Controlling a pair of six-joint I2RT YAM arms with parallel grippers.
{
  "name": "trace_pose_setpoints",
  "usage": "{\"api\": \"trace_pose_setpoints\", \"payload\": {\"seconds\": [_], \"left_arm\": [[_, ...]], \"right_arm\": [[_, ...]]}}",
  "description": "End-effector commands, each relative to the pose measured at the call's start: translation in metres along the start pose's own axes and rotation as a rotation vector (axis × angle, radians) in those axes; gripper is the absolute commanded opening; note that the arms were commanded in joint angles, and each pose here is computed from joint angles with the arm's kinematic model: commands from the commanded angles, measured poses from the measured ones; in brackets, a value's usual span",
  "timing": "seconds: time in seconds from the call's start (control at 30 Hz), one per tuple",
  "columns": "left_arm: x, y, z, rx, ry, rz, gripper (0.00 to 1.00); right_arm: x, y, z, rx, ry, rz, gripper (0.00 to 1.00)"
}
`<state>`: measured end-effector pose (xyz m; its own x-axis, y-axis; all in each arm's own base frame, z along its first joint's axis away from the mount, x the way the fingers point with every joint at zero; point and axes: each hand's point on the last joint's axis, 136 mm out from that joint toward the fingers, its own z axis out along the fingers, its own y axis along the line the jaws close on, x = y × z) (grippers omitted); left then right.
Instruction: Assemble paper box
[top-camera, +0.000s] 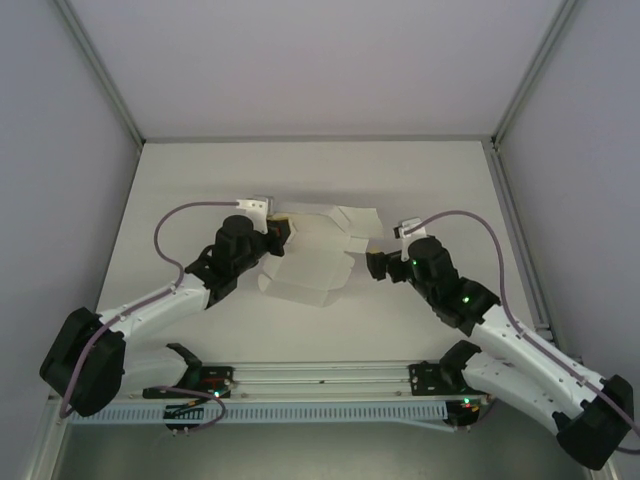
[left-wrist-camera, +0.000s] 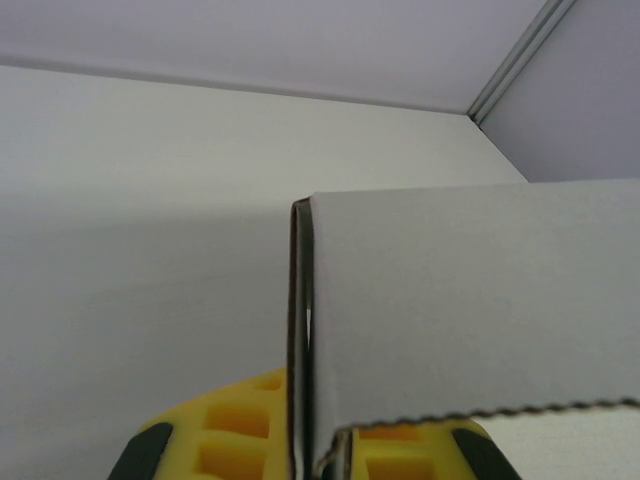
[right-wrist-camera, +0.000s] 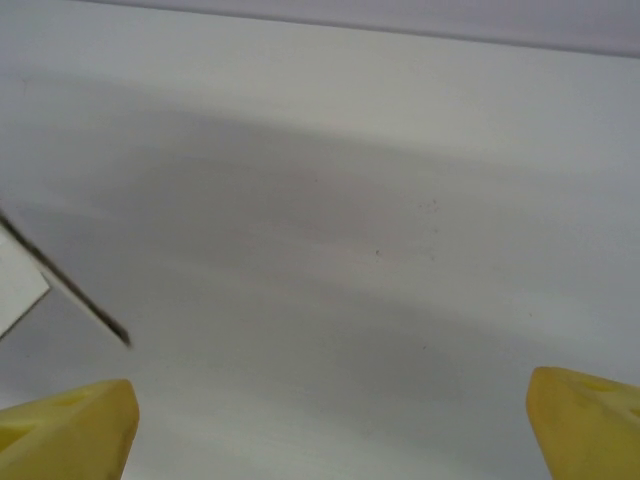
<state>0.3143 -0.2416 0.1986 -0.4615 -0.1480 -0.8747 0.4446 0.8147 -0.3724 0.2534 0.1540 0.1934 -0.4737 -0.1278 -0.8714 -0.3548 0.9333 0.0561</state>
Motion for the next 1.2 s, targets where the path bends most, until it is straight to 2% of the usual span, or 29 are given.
{"api": "trace_pose_setpoints", "payload": {"seconds": [0.0,0.27,0.57,0.7,0.87,1.03,1.17], "left_arm": [[-0.003,-0.007,-0.002,0.04,0.0,0.018,0.0],[0.004,-0.015,0.003,0.094,0.022,0.027,0.0],[0.01,-0.021,0.007,0.129,0.041,-0.01,0.0],[0.009,-0.023,0.006,0.142,0.031,-0.038,0.0],[0.005,-0.026,0.006,0.159,0.012,-0.073,0.0],[0.003,-0.028,0.009,0.167,0.013,-0.096,0.0],[0.006,-0.027,0.015,0.15,0.042,-0.109,0.0]], "right_arm": [[-0.039,0.011,-0.003,-0.045,-0.121,-0.025,1.0],[-0.057,0.026,-0.003,-0.122,-0.2,-0.024,1.0],[-0.061,0.041,0.013,-0.201,-0.244,0.074,1.0],[-0.055,0.045,0.024,-0.209,-0.225,0.114,1.0],[-0.04,0.04,0.039,-0.081,-0.198,0.085,1.0],[-0.034,0.039,0.042,0.108,-0.198,-0.091,1.0],[-0.019,0.031,0.052,0.224,-0.105,-0.174,1.0]]}}
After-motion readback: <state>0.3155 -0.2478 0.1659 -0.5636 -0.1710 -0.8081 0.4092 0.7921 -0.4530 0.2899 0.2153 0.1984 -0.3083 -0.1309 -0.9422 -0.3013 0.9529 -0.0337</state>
